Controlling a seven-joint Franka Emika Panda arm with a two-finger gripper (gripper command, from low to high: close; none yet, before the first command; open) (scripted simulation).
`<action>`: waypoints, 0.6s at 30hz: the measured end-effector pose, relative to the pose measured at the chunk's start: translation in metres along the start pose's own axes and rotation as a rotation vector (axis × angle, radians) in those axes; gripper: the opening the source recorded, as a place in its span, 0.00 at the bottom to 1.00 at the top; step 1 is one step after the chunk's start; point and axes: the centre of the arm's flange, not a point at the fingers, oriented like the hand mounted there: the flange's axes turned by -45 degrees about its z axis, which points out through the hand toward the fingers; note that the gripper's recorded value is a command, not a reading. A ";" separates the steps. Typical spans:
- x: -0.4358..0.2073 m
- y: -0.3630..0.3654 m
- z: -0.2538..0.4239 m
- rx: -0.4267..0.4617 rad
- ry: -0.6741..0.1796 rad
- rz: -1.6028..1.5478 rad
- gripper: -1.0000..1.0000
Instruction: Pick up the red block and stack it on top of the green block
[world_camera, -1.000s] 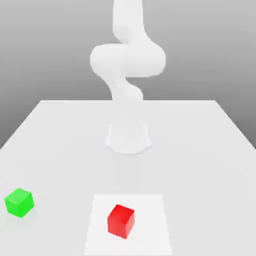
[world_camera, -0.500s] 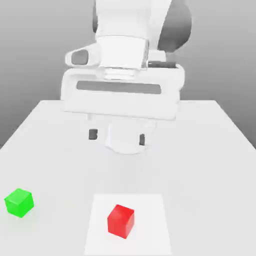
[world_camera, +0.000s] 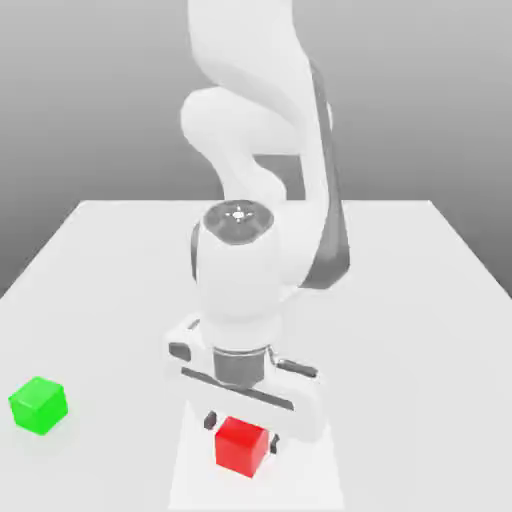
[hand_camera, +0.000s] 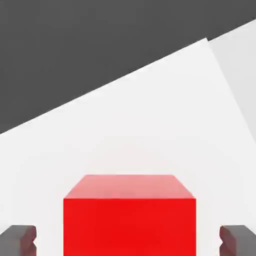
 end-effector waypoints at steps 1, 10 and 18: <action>0.000 0.000 0.000 0.000 0.000 0.000 0.00; 0.000 0.000 -0.049 0.000 0.001 0.001 0.00; 0.051 0.164 -0.081 -0.003 0.001 0.485 0.00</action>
